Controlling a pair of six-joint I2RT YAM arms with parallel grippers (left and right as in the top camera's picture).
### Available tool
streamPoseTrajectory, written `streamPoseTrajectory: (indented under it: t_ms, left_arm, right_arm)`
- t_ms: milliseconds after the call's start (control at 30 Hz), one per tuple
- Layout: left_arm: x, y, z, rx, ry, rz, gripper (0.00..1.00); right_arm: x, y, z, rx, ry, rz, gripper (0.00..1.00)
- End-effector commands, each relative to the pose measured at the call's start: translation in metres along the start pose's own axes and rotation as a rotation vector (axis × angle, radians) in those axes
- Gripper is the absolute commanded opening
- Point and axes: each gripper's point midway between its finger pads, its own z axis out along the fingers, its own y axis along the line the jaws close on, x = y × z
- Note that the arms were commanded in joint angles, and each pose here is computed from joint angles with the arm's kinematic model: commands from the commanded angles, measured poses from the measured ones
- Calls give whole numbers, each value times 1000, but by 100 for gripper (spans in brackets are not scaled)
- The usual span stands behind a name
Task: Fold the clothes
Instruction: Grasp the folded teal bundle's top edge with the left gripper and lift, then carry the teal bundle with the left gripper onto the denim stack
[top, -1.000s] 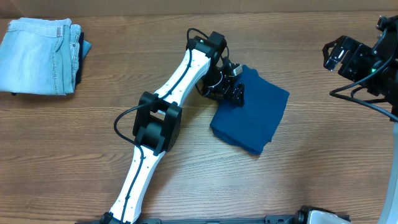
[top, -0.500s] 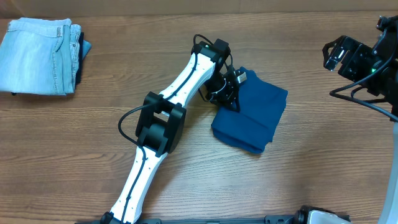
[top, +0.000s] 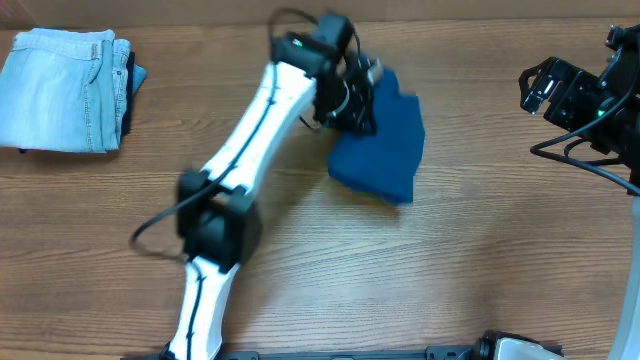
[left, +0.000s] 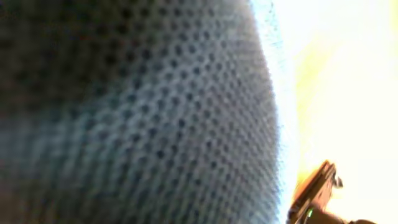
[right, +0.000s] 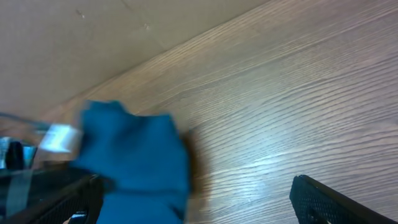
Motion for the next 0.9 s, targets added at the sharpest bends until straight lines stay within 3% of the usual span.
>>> streamPoseTrajectory:
  t_ms: [0,167,533,867]
  left_arm:
    - [-19,-21,-79,-87,-215,-51,4]
    - [-34,20,-174,-270,-482,-218,4]
    - [-26,137,-281,-328,-717,-577,4]
    - [-36,201,-369,-355,-1005,-625,4]
  right_arm:
    - [-8,4,-7,-11,-31,-4,100]
    - [-8,4,-7,-11,-31,-4,100]
    - [-7,4,-7,-11,-29,-3,100]
    - [-4,3,-7,-8,-17,0,100]
